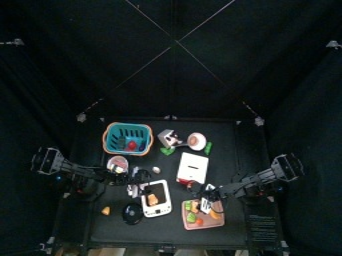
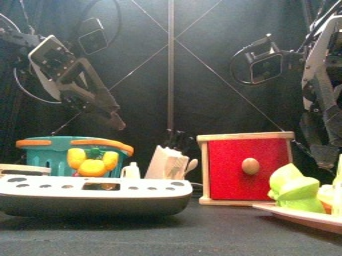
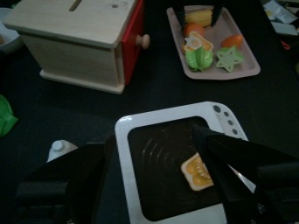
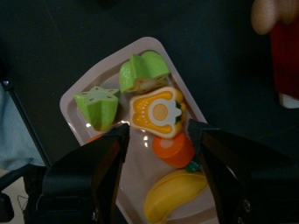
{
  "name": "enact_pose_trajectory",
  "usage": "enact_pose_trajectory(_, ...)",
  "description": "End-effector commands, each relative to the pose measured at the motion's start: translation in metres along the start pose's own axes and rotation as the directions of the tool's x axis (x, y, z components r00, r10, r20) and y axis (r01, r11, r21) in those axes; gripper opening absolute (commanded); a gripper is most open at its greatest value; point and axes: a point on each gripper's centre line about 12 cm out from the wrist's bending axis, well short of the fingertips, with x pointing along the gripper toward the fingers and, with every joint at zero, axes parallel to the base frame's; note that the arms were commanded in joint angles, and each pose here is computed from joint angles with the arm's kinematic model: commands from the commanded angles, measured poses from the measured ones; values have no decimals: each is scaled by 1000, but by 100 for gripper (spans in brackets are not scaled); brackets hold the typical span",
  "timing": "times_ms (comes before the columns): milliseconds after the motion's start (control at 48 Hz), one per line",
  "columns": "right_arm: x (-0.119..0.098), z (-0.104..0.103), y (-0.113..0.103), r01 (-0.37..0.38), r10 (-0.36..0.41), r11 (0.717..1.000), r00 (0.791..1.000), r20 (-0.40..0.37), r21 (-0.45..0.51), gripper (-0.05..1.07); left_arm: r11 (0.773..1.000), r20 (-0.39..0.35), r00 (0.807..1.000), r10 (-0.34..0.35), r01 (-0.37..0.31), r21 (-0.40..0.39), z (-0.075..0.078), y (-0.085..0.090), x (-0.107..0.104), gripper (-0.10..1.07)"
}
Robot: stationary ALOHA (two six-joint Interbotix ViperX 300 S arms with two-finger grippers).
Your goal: Grab squash half on stove
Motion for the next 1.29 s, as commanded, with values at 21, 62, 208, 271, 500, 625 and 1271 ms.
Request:
enact_pose_trajectory(21,-9,8,7,-29,29,1000,999,32,-6,89,996,-63,994,-85,84,-18,5,-20,-4,101)
enact_pose_trajectory(62,-9,7,8,-30,31,1000,999,32,-7,89,993,-102,988,-117,116,-17,4,-27,-5,101)
enact_pose_trajectory(208,-10,7,8,-28,29,1000,999,30,-7,90,981,-201,964,-177,188,39,-1,-40,-3,101)
enact_pose_trajectory(271,-9,7,8,-25,25,1000,999,27,-6,90,977,-214,962,-171,193,88,-1,-40,2,101)
enact_pose_trajectory(500,-9,7,8,-23,23,1000,999,24,-6,89,949,-285,945,-159,226,220,-9,-43,23,101)
enact_pose_trajectory(625,-10,7,8,-24,24,1000,999,26,-7,89,930,-300,942,-149,237,282,-9,-44,34,101)
enact_pose_trajectory(1271,-7,6,7,-18,18,1000,1000,19,-6,90,911,-352,930,-106,233,339,-18,-34,63,100)
